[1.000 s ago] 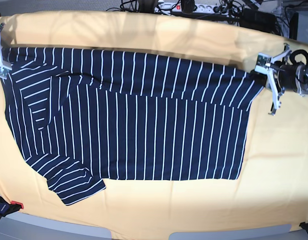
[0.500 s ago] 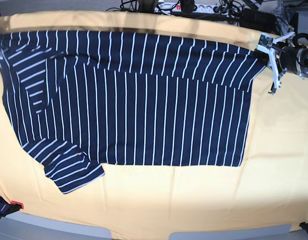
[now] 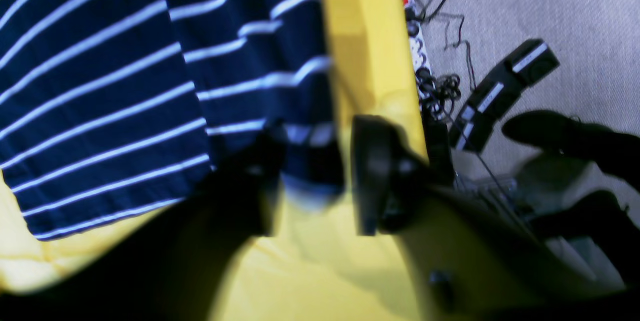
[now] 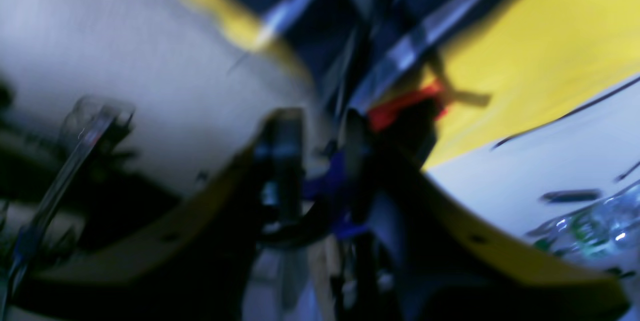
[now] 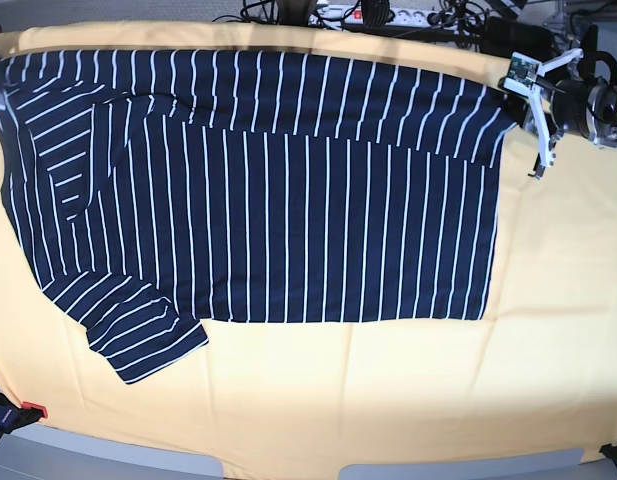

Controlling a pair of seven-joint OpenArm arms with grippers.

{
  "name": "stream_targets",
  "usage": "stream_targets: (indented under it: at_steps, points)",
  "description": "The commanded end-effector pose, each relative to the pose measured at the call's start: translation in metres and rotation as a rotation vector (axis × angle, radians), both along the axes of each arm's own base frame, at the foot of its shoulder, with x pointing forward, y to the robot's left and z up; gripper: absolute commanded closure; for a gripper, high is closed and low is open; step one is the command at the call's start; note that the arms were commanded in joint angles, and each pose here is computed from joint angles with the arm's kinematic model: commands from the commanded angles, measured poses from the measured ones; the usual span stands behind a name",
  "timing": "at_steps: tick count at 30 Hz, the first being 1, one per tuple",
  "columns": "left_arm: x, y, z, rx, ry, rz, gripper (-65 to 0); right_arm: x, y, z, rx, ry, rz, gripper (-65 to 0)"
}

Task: Fold the T-shirt properly
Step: 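Release the shoulder and move the left gripper to the hem corner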

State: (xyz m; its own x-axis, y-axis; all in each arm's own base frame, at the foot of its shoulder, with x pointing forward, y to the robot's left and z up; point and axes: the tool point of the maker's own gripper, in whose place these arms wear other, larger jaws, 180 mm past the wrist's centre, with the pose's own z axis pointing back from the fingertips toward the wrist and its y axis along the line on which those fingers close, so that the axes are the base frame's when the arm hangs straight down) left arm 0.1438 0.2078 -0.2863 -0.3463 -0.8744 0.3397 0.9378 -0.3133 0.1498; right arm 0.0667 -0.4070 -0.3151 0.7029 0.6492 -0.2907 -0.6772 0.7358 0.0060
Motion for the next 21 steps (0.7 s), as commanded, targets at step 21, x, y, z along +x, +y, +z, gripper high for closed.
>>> stream_targets:
  at_steps: [21]
  points:
    - [0.155, 0.015, 0.115, -0.169, -0.531, 0.545, -33.8, 0.137, 0.001, 0.175, 0.041, -0.809, 0.003, -24.2]
